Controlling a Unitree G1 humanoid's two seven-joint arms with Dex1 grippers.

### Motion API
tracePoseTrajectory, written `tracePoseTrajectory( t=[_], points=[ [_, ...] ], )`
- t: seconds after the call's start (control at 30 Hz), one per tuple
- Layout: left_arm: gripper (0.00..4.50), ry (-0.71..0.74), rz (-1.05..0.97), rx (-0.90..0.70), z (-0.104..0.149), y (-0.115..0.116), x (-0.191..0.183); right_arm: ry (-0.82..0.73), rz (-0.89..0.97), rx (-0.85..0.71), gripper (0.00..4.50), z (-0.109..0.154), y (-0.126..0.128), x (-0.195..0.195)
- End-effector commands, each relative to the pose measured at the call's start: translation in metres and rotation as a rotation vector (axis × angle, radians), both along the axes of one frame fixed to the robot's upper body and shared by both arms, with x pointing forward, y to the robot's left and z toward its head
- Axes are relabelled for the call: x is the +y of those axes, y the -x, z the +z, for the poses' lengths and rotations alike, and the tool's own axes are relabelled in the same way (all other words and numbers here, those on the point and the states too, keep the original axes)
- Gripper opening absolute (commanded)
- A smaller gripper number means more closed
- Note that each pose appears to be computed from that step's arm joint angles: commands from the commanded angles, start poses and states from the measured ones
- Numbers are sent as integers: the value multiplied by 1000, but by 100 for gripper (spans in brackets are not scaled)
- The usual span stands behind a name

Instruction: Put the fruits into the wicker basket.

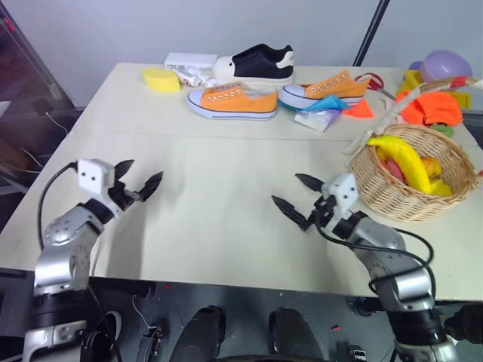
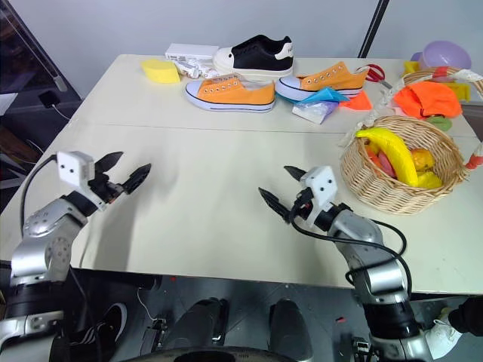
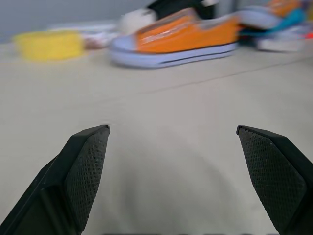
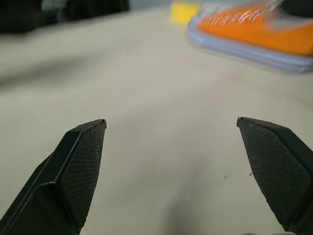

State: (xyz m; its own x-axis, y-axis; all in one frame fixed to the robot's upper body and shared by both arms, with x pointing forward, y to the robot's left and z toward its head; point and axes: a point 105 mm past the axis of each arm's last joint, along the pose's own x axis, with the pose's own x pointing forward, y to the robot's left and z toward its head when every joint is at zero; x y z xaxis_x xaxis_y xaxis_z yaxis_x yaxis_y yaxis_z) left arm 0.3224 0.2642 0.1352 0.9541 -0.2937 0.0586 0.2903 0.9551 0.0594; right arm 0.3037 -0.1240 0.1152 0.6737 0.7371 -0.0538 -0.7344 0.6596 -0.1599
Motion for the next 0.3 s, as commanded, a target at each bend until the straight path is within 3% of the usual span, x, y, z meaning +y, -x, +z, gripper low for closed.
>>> tracePoseTrajectory(
  t=[0.03,0.3],
  points=[
    [450,-1,159,-108,21,8,26,14,92,-50,448,8,-1,7],
    [450,50,278,-151,19,22,44,19,134,-66,448,5,-7,16]
  ],
)
